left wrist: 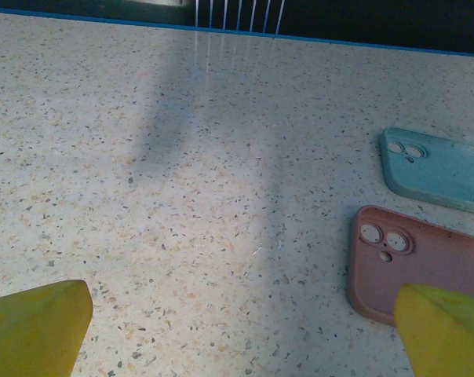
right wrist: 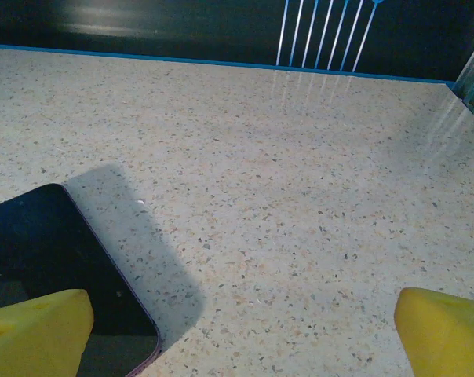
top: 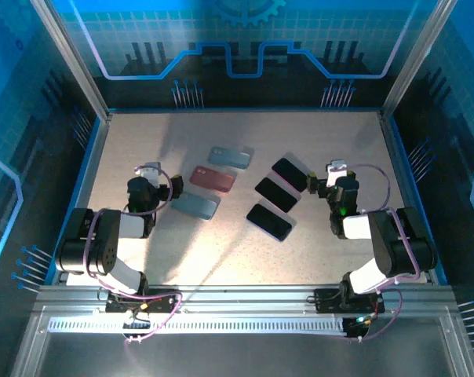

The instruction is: Put the phone into the phone case

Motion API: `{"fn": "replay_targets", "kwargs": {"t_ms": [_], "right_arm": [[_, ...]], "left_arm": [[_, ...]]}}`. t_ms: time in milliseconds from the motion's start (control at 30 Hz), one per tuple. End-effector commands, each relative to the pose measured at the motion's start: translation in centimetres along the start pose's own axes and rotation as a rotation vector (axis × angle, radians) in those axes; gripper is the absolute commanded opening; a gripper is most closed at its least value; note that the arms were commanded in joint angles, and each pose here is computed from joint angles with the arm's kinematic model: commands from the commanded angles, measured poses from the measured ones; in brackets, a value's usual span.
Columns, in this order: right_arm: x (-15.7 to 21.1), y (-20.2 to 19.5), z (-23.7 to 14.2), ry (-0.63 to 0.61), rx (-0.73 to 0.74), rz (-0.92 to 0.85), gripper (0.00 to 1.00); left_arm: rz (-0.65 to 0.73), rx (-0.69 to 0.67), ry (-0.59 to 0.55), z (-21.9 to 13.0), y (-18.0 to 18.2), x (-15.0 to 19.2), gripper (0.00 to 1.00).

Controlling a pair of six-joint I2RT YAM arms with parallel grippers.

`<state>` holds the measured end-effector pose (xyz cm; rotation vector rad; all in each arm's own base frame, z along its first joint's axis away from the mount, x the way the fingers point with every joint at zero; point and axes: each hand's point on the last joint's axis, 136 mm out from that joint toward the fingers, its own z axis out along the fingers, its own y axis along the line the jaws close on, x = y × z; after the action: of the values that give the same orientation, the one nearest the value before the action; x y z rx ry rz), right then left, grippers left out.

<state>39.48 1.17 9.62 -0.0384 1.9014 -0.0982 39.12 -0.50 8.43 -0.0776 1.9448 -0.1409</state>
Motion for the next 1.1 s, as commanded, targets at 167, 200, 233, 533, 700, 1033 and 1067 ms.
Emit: {"fn": "replay_targets", "kwargs": {"t_ms": [167, 200, 233, 533, 700, 1033, 1067], "right_arm": [[-0.47, 0.36, 0.14, -0.015, -0.010, -0.011, 1.00], [-0.43, 0.33, 0.15, -0.013, -0.009, -0.010, 1.00], [-0.41, 0.21, 0.14, -0.013, -0.008, -0.003, 1.00], [-0.46, -0.10, 0.12, -0.015, -0.005, 0.008, 1.00], [-0.50, -0.03, 0.12, -0.016, -0.004, 0.004, 1.00], [-0.38, 0.02, 0.13, -0.013, -0.003, 0.002, 1.00], [-0.41, 0.01, 0.11, -0.014, -0.003, 0.002, 1.00]], "left_arm": [[0.020, 0.020, -0.041, 0.25, -0.35, -1.33, 0.99], [0.019, 0.021, -0.042, 0.26, -0.39, -1.38, 0.99], [0.019, 0.020, -0.043, 0.27, -0.36, -1.42, 0.99], [0.020, 0.020, -0.038, 0.26, -0.39, -1.27, 0.99], [0.021, 0.018, -0.039, 0.28, -0.36, -1.31, 0.99], [0.021, 0.018, -0.040, 0.28, -0.36, -1.34, 0.99], [0.021, 0.017, -0.039, 0.26, -0.33, -1.30, 0.99]]}}
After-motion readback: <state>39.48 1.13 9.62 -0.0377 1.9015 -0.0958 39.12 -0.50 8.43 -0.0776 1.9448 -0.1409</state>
